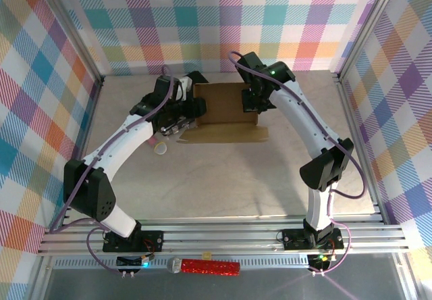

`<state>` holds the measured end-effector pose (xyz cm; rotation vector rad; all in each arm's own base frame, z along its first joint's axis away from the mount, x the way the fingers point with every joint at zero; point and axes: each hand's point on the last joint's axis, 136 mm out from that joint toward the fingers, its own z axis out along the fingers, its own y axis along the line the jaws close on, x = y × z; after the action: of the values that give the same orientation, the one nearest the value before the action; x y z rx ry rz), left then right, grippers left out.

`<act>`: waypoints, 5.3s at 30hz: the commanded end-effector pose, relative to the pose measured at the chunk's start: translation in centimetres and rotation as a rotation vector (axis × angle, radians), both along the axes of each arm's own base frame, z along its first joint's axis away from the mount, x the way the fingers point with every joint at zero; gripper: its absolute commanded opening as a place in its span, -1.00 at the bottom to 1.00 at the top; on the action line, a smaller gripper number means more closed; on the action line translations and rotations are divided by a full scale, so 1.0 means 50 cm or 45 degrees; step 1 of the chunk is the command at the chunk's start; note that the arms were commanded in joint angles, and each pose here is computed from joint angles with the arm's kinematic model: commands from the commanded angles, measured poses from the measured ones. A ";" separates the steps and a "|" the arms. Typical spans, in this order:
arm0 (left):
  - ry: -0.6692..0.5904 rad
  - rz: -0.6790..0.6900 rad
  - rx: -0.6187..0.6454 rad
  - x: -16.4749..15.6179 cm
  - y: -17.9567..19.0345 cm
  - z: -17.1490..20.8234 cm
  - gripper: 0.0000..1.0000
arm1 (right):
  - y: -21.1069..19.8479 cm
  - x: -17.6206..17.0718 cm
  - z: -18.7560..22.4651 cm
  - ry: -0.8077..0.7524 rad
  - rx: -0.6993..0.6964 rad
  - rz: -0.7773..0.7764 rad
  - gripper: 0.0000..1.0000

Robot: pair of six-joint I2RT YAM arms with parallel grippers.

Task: Fold the paper box

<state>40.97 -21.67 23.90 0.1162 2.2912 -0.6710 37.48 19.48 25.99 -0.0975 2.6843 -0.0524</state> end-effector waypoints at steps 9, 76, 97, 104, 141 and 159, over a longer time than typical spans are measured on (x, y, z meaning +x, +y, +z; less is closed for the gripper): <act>-0.072 -0.009 -0.014 0.032 -0.006 0.036 0.12 | 0.005 -0.012 0.013 0.015 0.032 0.012 -1.00; 0.008 0.329 0.613 0.026 0.104 -0.030 -1.00 | 0.015 -0.014 0.039 -0.002 0.101 -0.005 -1.00; -0.104 0.066 0.156 -0.022 0.004 0.108 0.36 | 0.038 -0.033 0.038 -0.032 0.136 -0.119 -1.00; -0.116 0.072 -0.041 -0.045 0.046 0.172 0.39 | 0.037 -0.033 0.037 -0.040 0.146 -0.136 -1.00; -0.165 0.217 0.486 0.048 0.077 0.085 -0.54 | 0.030 -0.044 0.030 -0.001 0.153 -0.148 -1.00; -0.202 0.441 1.145 0.051 0.125 0.056 -1.00 | 0.038 -0.046 0.017 0.012 0.157 -0.163 -1.00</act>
<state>43.31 -19.65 27.14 0.2278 2.2182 0.2432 36.59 21.86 26.52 0.1239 2.6633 0.0908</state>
